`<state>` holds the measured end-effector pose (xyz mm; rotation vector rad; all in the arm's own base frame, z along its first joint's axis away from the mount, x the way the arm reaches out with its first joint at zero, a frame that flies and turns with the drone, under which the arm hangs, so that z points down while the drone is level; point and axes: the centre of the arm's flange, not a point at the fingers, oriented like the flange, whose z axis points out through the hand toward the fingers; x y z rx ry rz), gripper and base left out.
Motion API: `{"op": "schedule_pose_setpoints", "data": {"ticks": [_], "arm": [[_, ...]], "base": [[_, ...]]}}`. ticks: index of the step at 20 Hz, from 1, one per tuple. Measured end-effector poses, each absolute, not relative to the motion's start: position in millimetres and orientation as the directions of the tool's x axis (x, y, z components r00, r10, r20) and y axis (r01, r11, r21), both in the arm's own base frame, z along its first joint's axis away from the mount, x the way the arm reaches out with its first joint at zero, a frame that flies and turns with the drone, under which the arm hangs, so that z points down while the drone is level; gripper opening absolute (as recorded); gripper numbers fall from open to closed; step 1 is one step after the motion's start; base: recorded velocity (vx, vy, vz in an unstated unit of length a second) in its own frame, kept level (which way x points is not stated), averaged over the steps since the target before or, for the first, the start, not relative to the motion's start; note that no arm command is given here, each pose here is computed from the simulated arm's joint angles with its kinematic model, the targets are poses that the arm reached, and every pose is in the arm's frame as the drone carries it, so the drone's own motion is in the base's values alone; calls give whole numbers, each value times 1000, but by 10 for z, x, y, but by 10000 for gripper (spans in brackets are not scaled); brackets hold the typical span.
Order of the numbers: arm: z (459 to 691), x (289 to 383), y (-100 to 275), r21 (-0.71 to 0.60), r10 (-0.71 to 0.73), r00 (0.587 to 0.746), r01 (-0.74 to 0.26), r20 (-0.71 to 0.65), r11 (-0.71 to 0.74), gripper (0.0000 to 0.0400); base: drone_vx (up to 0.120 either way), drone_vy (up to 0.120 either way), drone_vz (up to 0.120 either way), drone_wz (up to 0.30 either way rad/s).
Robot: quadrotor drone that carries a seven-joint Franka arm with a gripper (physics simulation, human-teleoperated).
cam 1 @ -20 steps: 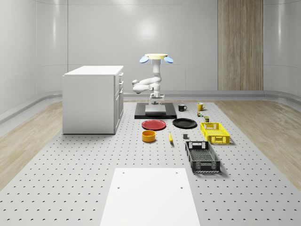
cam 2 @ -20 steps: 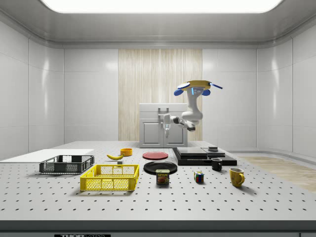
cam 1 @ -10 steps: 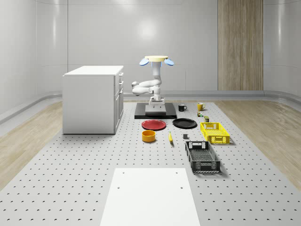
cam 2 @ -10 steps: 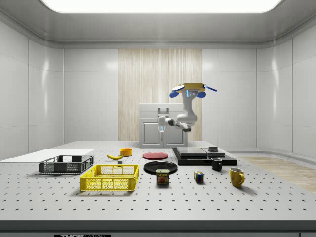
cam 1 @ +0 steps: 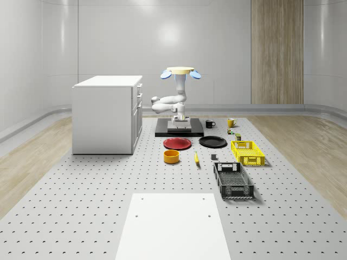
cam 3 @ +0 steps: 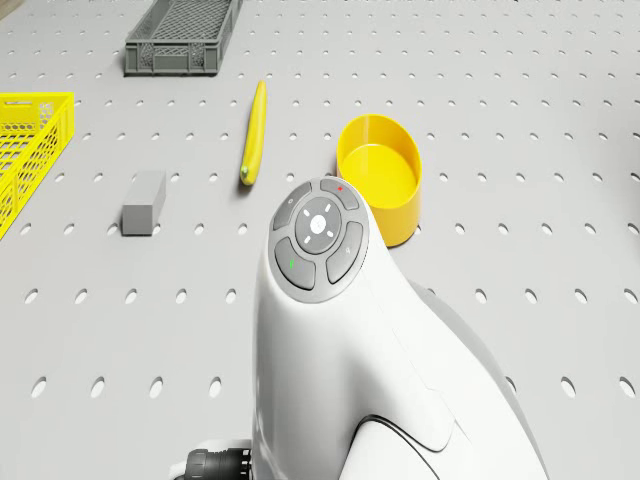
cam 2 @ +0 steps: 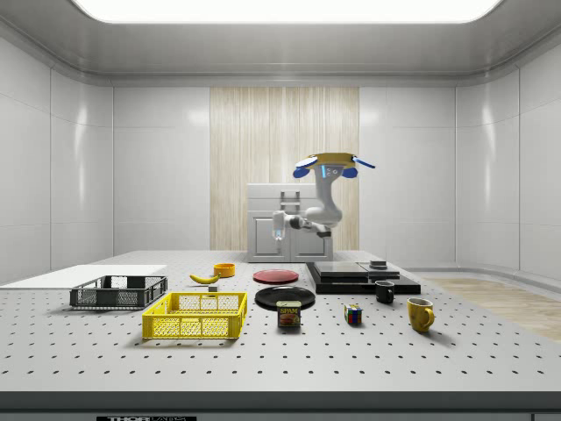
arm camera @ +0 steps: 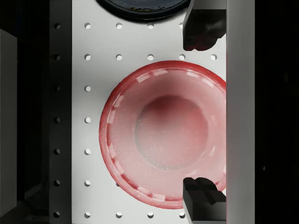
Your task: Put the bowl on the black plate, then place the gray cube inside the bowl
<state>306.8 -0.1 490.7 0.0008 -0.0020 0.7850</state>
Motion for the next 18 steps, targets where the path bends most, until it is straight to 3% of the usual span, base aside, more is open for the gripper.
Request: {"op": "schedule_pose_setpoints", "data": {"ticks": [2, 8, 13, 18], "arm": [[4907, 3068, -1, 0, 707, 707, -707, 2, 707, 400], [4907, 3068, -1, 0, 707, 707, -707, 2, 707, 400], [4907, 3068, -1, 0, 707, 707, -707, 2, 707, 400], [4907, 3068, -1, 0, 707, 707, -707, 2, 707, 400]], "base": [[120, -120, 0, 0], [120, 0, 0, 0], [120, 0, -104, 0], [120, 0, 0, 0]]}}
